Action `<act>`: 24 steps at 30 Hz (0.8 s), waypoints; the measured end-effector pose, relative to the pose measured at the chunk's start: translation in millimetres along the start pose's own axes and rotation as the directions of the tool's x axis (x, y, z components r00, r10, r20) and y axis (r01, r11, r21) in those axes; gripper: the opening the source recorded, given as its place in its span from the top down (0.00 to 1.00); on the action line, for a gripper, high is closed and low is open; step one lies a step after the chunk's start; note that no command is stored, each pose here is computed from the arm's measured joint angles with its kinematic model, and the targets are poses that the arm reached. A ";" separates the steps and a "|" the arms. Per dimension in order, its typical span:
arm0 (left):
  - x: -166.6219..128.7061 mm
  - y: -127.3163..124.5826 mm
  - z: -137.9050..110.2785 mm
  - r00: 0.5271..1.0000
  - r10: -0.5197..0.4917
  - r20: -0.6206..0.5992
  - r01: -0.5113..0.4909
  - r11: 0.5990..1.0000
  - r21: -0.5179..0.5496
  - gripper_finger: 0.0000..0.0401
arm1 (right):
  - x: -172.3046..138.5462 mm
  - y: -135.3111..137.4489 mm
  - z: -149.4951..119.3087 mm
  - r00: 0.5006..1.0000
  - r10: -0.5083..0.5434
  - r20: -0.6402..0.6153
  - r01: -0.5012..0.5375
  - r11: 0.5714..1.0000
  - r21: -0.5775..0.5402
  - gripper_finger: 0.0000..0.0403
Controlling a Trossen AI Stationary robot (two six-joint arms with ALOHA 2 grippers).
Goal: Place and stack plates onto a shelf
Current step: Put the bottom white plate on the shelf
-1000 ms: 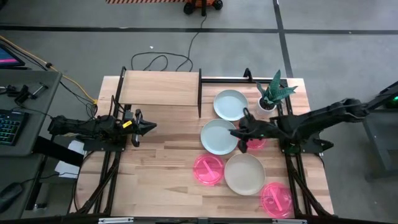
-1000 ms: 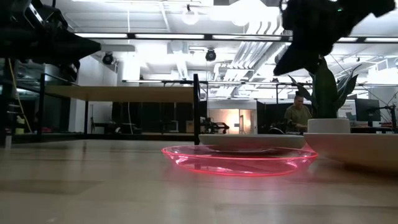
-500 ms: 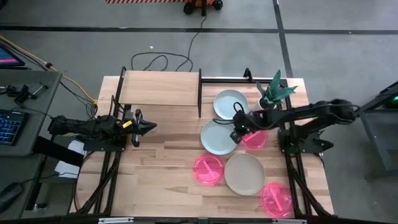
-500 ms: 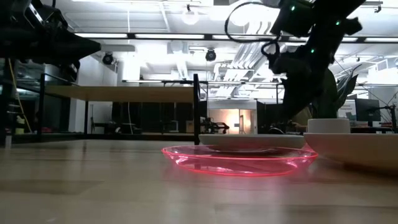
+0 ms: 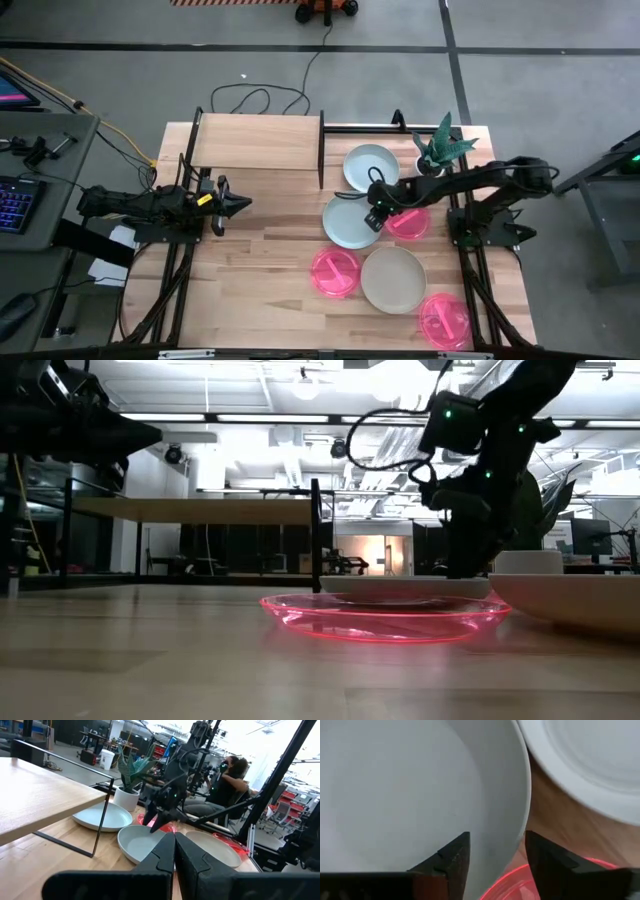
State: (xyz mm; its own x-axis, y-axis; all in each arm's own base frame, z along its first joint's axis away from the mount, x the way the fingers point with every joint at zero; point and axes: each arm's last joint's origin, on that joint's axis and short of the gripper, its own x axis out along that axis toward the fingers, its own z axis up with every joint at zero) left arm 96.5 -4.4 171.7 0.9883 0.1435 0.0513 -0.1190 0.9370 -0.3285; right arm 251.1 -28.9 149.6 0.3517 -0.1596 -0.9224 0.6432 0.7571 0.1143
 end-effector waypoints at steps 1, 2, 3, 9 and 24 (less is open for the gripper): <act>0.0 0.0 0.0 1.000 0.000 0.000 0.000 1.000 0.000 1.00 | 2.2 0.1 -0.2 1.000 -0.004 -0.005 0.004 1.000 -0.001 0.58; 0.0 0.0 0.1 1.000 0.000 0.000 0.000 1.000 0.000 1.00 | 4.3 0.5 -0.1 1.000 -0.007 -0.005 0.007 1.000 -0.001 0.59; 0.0 0.0 0.0 1.000 0.000 0.000 0.000 1.000 0.000 1.00 | 5.9 0.8 0.0 1.000 -0.008 -0.006 0.008 1.000 -0.001 0.60; 0.0 0.0 0.0 1.000 0.000 0.000 0.000 1.000 0.000 1.00 | 8.2 1.3 0.4 1.000 -0.009 -0.001 0.009 1.000 -0.007 0.70; 0.0 0.0 0.1 1.000 0.000 0.000 0.000 1.000 0.000 1.00 | 3.6 -1.3 11.0 0.985 0.170 -0.037 -0.169 0.985 0.043 1.00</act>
State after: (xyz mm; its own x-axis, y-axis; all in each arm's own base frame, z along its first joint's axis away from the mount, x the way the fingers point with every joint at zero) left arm 96.5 -4.4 171.8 0.9883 0.1435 0.0516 -0.1189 0.9370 -0.3286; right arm 259.0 -37.5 150.2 0.4308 -0.0047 -0.9024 0.6035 0.7450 0.2842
